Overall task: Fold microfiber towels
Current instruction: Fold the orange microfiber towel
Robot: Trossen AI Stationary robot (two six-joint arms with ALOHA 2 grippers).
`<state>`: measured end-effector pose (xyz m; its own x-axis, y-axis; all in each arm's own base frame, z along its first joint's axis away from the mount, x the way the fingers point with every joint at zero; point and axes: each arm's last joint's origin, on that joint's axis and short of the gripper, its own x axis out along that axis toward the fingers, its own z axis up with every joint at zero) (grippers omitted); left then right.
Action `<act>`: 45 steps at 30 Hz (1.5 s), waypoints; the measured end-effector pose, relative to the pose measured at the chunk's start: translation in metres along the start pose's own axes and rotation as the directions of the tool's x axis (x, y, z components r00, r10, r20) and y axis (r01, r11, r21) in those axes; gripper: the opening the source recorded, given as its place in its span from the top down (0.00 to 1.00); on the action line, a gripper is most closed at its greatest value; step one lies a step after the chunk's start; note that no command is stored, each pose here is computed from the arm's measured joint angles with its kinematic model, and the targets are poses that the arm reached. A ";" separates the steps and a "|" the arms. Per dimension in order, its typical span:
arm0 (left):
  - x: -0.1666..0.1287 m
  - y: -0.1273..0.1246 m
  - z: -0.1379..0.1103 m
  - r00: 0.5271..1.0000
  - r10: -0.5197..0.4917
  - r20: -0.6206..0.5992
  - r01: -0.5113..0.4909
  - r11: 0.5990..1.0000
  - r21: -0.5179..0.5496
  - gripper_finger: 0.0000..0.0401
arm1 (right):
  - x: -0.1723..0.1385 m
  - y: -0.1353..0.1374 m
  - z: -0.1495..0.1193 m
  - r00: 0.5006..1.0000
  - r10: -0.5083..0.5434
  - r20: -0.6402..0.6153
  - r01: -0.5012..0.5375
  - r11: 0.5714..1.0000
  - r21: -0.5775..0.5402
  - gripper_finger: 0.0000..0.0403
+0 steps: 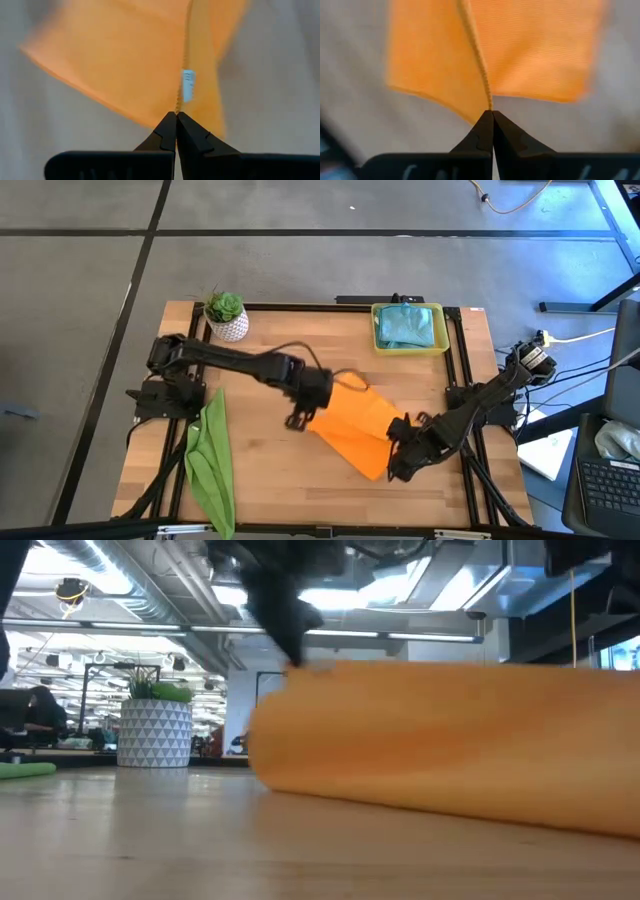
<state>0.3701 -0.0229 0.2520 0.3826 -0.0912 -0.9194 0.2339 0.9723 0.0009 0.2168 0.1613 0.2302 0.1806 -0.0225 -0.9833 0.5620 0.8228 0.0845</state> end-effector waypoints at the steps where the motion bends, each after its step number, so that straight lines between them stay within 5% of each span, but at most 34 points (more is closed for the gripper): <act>1: 0.002 0.010 0.003 0.999 0.026 0.040 -0.025 1.000 -0.006 1.00 | 0.001 -0.005 -0.001 0.999 -0.050 -0.003 0.050 0.999 -0.007 0.99; 12: 0.049 0.088 -0.005 0.996 0.032 0.089 -0.022 0.994 -0.110 1.00 | 0.043 -0.034 -0.016 0.982 -0.184 -0.047 0.181 0.982 -0.054 0.99; 21: 0.053 0.103 0.004 0.972 0.130 0.197 -0.124 0.991 -0.045 1.00 | 0.066 -0.060 -0.025 0.952 -0.292 -0.095 0.287 0.956 -0.062 0.99; 36: 0.058 0.114 0.004 0.962 0.144 0.231 -0.135 0.989 -0.054 1.00 | 0.075 -0.070 -0.028 0.940 -0.319 -0.125 0.314 0.948 -0.059 0.99; 45: 0.057 0.117 0.006 0.953 0.184 0.240 -0.174 0.983 -0.063 1.00 | 0.070 -0.081 -0.031 0.884 -0.439 -0.158 0.441 0.897 -0.030 0.99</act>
<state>0.4243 0.0840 0.2019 0.6224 0.0404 -0.7816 0.1067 0.9850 0.1358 0.1585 0.1105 0.1497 -0.2150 -0.2915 -0.9321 0.5599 0.7452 -0.3622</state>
